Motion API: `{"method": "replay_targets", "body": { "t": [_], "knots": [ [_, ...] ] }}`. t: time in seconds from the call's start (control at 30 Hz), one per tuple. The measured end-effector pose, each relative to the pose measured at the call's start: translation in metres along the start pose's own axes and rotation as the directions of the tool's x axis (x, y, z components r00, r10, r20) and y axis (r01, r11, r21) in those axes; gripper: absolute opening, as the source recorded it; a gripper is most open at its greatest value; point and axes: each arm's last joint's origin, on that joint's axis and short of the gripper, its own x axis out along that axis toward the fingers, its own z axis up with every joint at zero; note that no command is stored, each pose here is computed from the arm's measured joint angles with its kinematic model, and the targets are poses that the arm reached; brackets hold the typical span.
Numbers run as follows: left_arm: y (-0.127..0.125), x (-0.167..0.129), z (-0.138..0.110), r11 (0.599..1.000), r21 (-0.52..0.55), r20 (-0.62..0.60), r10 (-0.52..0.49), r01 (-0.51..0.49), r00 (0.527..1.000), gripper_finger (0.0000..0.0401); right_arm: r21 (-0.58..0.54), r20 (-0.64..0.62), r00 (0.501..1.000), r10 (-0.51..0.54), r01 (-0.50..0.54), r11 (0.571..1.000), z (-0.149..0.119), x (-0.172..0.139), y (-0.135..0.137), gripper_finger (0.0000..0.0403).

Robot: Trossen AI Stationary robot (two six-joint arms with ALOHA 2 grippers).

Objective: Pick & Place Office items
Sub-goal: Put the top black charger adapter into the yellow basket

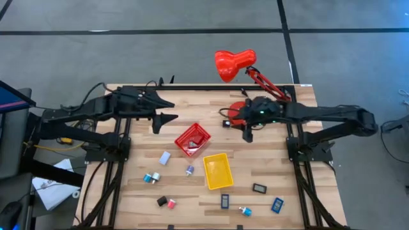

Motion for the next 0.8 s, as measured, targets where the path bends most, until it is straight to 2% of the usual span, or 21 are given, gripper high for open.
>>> {"method": "replay_targets", "body": {
  "t": [0.17,0.37,0.6,0.8],
  "knots": [
    [0.0,0.001,0.0,1.0,0.015,-0.001,0.007,-0.007,1.0,0.0282,-0.074,-0.112,0.994,-0.016,0.007,0.997,0.004,0.025,-0.008,0.021],
    [-0.001,0.01,0.0,0.996,0.088,-0.005,0.01,-0.009,1.0,0.0282,-0.133,-0.252,0.967,-0.046,0.012,0.991,0.004,0.052,-0.026,0.026],
    [-0.001,0.014,-0.001,0.996,0.094,-0.016,0.012,-0.011,1.0,0.0282,-0.085,-0.397,0.916,-0.063,0.032,0.996,-0.01,0.082,-0.052,0.0265],
    [-0.001,0.014,-0.001,0.996,0.094,-0.014,0.011,-0.01,1.0,0.0282,-0.086,-0.471,0.881,-0.046,0.005,0.996,-0.019,0.104,-0.056,0.0265]
  ]
}}
